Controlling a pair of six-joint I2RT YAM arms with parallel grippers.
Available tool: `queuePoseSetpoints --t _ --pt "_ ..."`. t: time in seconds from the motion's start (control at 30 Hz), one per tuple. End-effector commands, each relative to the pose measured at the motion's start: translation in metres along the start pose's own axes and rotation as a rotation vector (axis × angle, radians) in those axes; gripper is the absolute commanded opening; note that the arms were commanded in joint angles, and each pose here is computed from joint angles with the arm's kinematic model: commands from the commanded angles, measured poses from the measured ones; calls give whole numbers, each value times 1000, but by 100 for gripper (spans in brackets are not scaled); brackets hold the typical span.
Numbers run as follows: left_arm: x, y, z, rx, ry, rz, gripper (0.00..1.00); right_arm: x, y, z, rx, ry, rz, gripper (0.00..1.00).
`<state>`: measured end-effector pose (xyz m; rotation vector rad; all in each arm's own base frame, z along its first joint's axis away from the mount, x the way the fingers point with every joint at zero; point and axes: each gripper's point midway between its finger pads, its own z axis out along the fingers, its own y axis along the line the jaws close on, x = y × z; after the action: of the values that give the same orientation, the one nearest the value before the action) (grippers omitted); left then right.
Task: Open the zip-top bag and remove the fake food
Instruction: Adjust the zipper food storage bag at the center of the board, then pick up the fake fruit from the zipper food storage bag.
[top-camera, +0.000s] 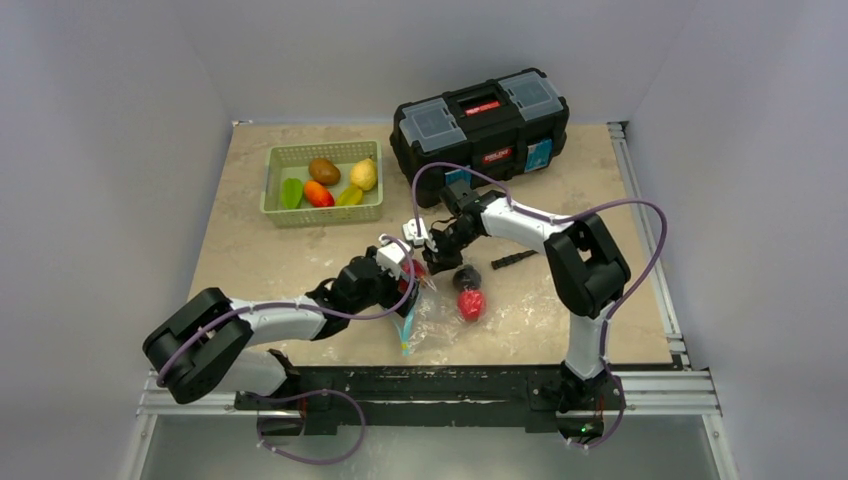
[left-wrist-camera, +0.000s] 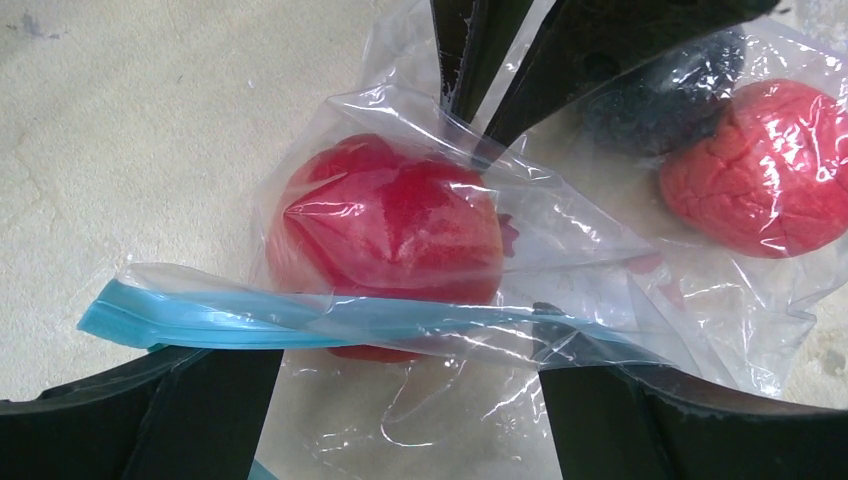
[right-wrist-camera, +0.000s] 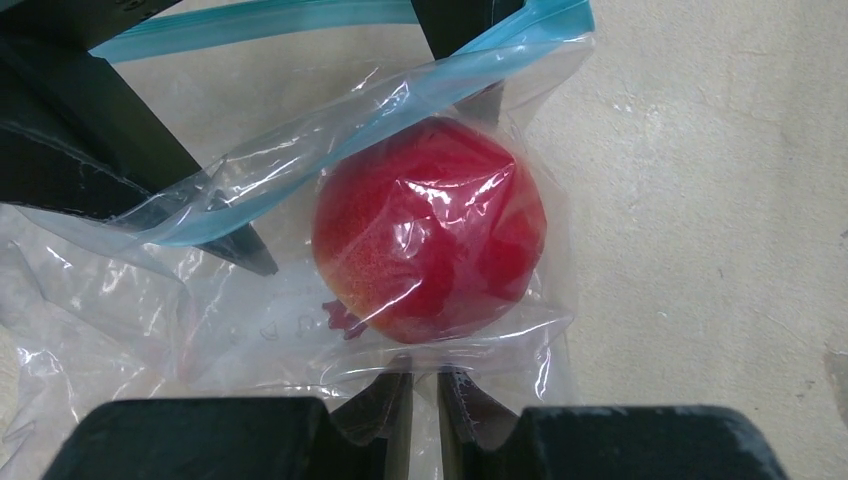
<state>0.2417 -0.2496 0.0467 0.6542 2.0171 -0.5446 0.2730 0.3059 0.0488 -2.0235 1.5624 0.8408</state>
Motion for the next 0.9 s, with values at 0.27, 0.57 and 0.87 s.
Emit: queuePoseSetpoints --t 0.27,0.57,0.87 --pt "-33 12 3 -97 -68 -47 95 -45 14 12 -61 -86 -80 14" --pt "-28 12 -2 -75 -57 -69 97 -52 -6 -4 26 -96 -68 25" --pt "-29 11 -4 -23 -54 -118 98 -76 -29 -27 145 -110 -62 30"
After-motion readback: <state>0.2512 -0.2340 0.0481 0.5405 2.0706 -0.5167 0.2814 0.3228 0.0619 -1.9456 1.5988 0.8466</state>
